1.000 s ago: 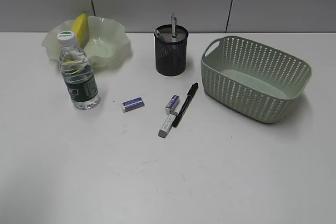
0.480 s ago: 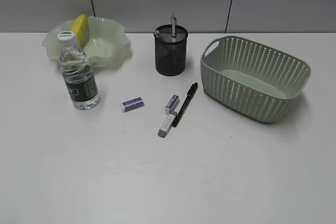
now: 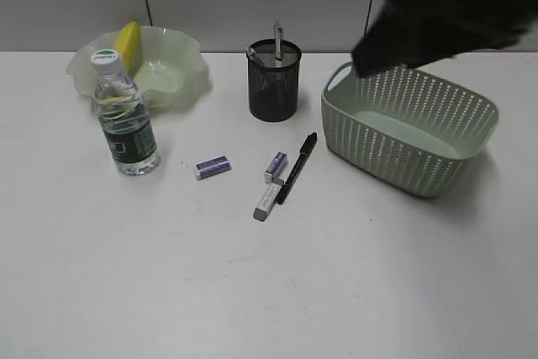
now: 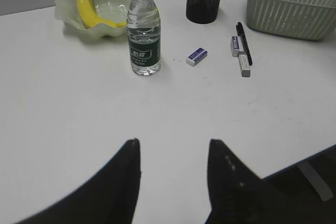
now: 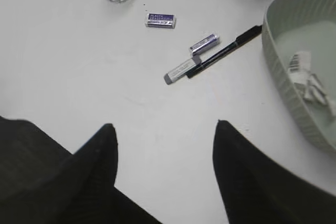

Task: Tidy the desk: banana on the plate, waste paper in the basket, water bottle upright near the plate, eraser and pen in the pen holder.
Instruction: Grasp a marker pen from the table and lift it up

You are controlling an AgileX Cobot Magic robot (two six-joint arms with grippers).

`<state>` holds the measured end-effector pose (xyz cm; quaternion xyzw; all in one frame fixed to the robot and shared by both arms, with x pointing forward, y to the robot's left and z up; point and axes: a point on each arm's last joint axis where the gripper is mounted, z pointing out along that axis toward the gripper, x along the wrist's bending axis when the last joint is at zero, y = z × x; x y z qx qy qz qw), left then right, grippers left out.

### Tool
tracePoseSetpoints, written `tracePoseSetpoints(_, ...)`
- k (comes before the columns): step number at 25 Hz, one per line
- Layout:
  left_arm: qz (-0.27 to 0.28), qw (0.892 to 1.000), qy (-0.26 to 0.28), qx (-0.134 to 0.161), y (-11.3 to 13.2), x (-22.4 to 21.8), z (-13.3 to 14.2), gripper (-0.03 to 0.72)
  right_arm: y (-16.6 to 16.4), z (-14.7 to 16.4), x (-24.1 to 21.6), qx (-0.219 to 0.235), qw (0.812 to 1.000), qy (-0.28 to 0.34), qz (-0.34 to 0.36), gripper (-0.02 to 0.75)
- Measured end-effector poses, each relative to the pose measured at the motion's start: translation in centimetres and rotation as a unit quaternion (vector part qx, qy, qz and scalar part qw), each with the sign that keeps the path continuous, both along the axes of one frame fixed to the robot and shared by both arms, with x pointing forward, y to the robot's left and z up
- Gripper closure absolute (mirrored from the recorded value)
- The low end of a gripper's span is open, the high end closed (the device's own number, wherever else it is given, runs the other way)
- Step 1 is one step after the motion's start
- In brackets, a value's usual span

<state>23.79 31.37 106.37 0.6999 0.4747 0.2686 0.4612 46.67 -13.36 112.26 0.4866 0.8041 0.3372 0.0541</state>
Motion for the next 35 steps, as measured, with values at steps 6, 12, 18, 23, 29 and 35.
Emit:
tracePoseSetpoints(6,-0.001,1.000,-0.001,0.000,0.0,0.0,0.0,0.370,6.5,-4.5,8.2,-0.074,0.977,0.171,-0.103,0.281)
tracePoseSetpoints(12,-0.001,1.000,-0.001,0.000,0.0,0.0,0.0,0.378,10.6,-10.6,14.1,-0.080,0.947,0.238,-0.200,0.281)
tracePoseSetpoints(18,-0.001,1.000,-0.001,0.000,0.0,0.0,0.0,0.378,11.4,-15.9,16.4,-0.098,0.909,0.266,-0.305,0.281)
tracePoseSetpoints(23,-0.001,1.000,-0.001,0.000,0.0,0.0,0.0,0.378,11.3,-19.3,16.9,-0.124,0.890,0.280,-0.338,0.281)
tracePoseSetpoints(29,-0.001,1.000,-0.002,0.000,0.0,0.0,0.0,0.378,10.7,-21.9,17.4,-0.131,0.862,0.300,-0.388,0.281)
tracePoseSetpoints(35,0.003,1.000,-0.005,0.005,0.1,0.1,0.0,0.378,10.0,-22.8,17.9,-0.140,0.853,0.294,-0.408,0.281)
